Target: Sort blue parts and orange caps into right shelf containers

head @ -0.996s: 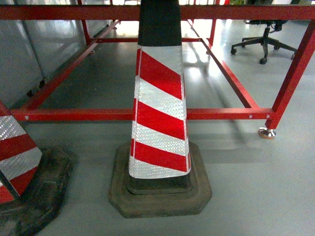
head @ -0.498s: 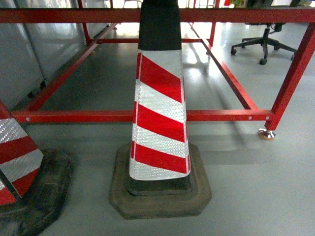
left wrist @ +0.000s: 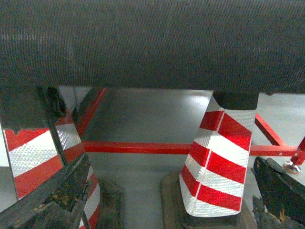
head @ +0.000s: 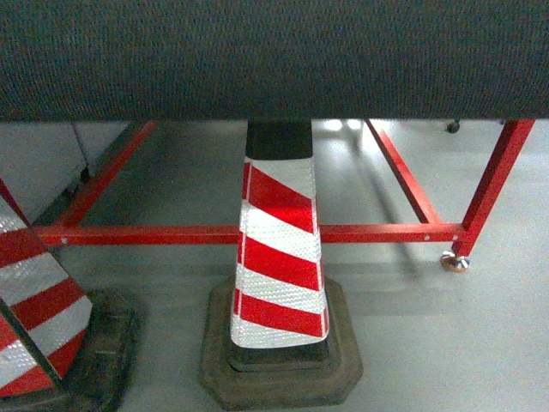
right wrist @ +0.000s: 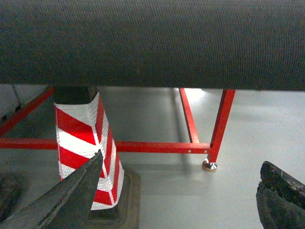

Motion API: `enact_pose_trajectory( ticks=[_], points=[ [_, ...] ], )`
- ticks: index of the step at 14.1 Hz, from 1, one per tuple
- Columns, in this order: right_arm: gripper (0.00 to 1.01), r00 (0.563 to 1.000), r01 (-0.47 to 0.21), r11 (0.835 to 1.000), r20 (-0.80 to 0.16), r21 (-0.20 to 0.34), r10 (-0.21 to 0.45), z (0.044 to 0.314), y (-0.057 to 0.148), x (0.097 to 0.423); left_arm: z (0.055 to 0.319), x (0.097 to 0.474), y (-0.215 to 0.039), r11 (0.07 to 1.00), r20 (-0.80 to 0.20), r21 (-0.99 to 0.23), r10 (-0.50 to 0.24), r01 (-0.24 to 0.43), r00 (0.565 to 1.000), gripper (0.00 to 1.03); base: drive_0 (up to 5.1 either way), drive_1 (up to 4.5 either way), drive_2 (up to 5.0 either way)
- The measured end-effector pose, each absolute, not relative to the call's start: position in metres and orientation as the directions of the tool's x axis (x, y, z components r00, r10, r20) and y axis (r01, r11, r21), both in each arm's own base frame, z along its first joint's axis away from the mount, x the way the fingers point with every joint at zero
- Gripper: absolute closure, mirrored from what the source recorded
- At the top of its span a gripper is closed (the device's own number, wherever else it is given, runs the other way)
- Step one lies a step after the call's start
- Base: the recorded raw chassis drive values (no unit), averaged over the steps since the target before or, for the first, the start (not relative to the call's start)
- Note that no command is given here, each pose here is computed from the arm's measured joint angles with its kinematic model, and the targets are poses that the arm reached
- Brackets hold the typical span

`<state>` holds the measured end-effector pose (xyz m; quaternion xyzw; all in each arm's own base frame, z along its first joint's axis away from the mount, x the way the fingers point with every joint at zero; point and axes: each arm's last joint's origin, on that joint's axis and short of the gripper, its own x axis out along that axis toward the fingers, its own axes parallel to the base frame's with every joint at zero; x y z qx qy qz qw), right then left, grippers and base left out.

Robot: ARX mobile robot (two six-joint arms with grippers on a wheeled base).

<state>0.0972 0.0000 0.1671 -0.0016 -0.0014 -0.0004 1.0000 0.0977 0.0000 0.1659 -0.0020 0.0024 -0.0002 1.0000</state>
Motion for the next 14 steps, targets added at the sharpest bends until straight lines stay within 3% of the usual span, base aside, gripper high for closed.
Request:
enact_pose_trajectory(
  ticks=[14],
  points=[
    [0.03,1.0,0.0,1.0,0.002,0.001,0.0,0.1671,0.0,0.0972,0.166,0.0977,0.0,1.0,-0.004,0.001,0.0,0.0,1.0,0.05,0.0,0.0,0.0]
  ],
)
